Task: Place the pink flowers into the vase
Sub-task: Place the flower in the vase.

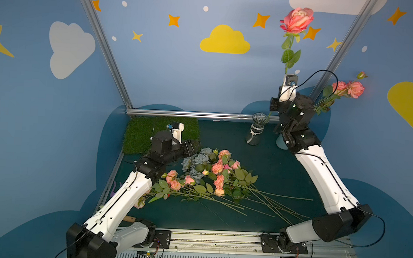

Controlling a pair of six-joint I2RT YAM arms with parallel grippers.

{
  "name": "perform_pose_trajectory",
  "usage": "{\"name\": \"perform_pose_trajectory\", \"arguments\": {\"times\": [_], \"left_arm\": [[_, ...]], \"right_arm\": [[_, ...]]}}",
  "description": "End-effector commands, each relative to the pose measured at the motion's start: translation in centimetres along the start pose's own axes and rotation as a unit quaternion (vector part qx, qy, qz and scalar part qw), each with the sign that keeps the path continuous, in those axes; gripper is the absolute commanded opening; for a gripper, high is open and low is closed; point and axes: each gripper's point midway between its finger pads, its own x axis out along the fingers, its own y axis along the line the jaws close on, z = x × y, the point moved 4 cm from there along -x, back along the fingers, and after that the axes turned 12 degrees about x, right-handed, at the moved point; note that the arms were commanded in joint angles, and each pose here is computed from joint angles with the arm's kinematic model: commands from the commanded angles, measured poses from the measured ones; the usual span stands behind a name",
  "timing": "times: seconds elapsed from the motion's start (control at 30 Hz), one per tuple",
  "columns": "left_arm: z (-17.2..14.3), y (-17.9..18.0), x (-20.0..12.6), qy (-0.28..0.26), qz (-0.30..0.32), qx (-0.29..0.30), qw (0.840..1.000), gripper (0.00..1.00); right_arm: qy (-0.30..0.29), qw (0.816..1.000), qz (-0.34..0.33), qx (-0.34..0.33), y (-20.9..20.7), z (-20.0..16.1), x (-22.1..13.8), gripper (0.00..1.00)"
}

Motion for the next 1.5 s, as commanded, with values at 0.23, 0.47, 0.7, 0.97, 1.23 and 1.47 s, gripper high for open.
{"name": "perform_pose_trajectory", "arguments": {"times": [0.23, 0.47, 0.7, 0.97, 1.23, 1.47], "left_arm": [[-0.9, 0.6, 0.8, -0.001, -0.019, -0.015, 1.000, 0.41], [-1.6, 0.8, 2.0, 0.011, -0.049, -0.033, 0.998, 0.41], [-2.0, 0.8, 2.8, 0.021, -0.065, -0.038, 0.997, 0.41], [-2.3, 1.2, 3.9, 0.030, -0.075, -0.044, 0.996, 0.40], [-2.4, 1.7, 4.3, 0.032, -0.076, -0.052, 0.995, 0.40], [-2.3, 1.8, 4.1, 0.028, -0.075, -0.054, 0.995, 0.40]], "right_arm": [[-0.025, 0.985, -0.169, -0.038, -6.1, 0.0, 3.8, 0.00], [-0.066, 0.969, -0.225, -0.077, -7.1, -3.4, 5.1, 0.00], [-0.088, 0.957, -0.261, -0.091, -7.8, -5.4, 6.4, 0.00], [-0.112, 0.950, -0.284, -0.068, -9.7, -5.2, 7.0, 0.00], [-0.112, 0.943, -0.307, -0.062, -11.2, -5.0, 7.6, 0.00], [-0.093, 0.941, -0.322, -0.049, -12.0, -7.5, 8.0, 0.00]]}}
